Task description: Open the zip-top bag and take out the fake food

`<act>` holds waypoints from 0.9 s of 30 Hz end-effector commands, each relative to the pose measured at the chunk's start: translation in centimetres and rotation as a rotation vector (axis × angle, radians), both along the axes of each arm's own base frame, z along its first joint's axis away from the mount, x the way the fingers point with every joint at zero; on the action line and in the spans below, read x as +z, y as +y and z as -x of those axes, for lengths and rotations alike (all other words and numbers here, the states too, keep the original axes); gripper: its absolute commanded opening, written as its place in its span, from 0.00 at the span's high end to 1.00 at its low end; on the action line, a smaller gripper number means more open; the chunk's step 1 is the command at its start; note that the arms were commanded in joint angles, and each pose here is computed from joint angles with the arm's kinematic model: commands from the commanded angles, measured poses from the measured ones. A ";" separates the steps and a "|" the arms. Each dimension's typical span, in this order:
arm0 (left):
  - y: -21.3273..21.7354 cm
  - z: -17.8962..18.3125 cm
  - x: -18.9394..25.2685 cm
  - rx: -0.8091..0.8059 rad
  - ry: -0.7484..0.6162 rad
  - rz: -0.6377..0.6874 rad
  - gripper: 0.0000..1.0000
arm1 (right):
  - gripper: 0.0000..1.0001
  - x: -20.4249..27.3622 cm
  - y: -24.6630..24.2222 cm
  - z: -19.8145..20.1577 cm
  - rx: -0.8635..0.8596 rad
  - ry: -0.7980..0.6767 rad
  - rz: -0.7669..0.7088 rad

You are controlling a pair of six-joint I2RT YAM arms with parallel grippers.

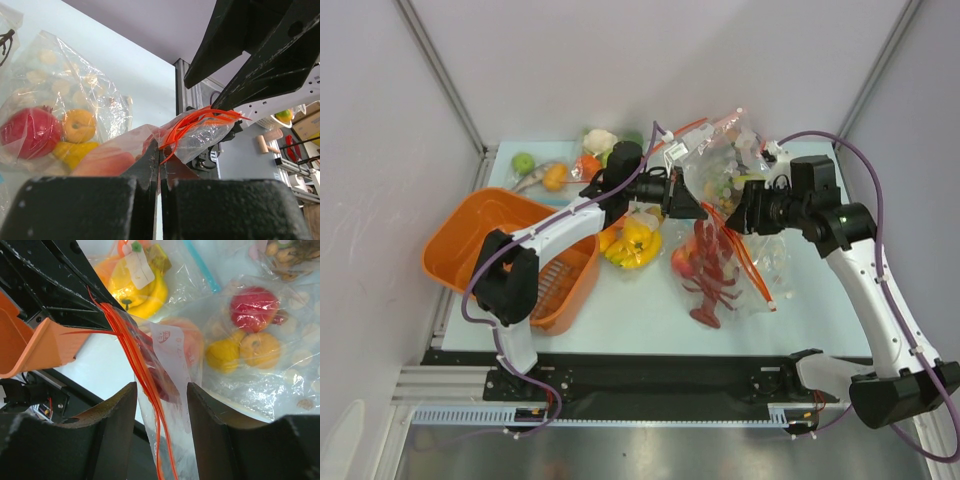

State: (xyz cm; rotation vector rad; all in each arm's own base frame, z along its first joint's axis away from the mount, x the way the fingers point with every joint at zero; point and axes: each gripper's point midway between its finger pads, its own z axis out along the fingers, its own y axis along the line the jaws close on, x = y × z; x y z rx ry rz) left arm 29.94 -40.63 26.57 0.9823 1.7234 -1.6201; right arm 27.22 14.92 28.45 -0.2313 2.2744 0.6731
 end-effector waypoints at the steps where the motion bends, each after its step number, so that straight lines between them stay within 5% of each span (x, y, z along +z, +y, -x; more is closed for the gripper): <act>1: 0.0 1.1 4.4 -0.035 -0.127 0.072 1.00 | 0.49 3.5 -0.3 -0.6 -0.031 -0.110 -0.040; 27: -0.1 1.5 5.6 -0.044 -0.148 0.088 1.00 | 0.51 -2.7 -1.2 2.0 -0.021 0.032 0.017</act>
